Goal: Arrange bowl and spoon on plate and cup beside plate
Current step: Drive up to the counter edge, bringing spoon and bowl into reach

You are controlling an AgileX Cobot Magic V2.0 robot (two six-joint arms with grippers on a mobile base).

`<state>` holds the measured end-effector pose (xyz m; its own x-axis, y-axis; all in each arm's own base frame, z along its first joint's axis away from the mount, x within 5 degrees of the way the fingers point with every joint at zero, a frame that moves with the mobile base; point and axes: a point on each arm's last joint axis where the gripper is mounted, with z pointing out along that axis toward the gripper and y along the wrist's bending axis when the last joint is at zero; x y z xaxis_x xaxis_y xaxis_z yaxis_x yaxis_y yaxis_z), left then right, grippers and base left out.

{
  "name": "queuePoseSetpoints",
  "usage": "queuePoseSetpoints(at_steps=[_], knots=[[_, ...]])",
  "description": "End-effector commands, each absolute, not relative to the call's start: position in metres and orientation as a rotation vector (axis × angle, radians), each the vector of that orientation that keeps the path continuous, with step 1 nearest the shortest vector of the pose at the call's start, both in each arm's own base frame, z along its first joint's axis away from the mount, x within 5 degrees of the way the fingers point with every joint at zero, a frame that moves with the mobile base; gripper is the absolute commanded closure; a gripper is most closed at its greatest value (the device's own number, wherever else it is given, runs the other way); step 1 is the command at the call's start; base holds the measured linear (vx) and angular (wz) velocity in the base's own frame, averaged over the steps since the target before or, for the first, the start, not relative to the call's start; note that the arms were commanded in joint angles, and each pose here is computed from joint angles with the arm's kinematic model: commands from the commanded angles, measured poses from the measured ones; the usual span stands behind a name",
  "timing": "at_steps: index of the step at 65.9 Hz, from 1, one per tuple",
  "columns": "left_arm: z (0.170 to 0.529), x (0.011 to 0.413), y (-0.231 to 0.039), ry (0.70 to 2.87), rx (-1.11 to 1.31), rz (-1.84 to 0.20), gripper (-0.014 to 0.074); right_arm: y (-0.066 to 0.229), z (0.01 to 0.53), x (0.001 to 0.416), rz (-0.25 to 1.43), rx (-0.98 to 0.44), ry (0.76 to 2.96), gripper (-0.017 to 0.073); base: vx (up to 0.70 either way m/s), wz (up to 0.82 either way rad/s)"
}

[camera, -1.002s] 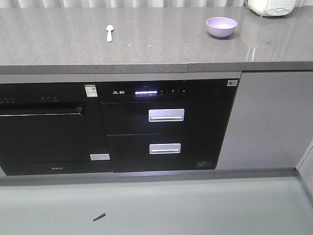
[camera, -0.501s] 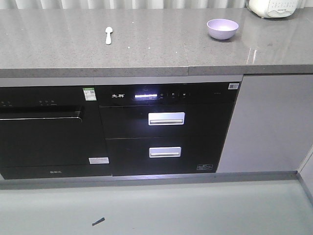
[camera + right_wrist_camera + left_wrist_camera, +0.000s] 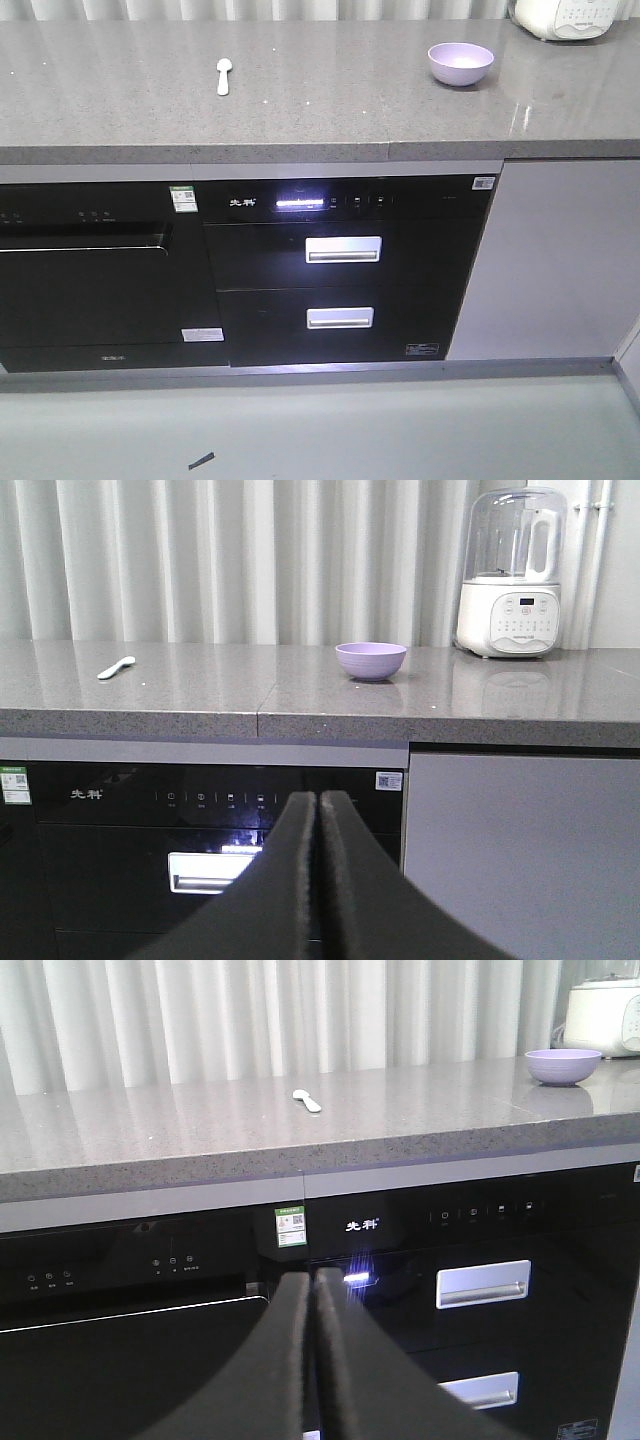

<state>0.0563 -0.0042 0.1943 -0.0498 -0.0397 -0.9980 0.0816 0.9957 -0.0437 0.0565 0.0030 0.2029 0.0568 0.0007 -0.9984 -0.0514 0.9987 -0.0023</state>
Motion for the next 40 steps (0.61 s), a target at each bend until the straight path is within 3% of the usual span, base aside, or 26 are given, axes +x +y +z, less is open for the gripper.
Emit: queuePoseSetpoints(at_steps=[1,40], knots=[[0.1921,0.0563,-0.0051,1.555,0.029,-0.117,0.0600,0.0017,0.2100,0.0555,0.019,-0.036,1.433,0.0561,0.04,0.01],[0.1921,0.0563,-0.0051,1.555,0.029,-0.117,0.0600,0.0017,0.2100,0.0555,0.019,-0.036,1.433,0.0561,0.03,0.02]])
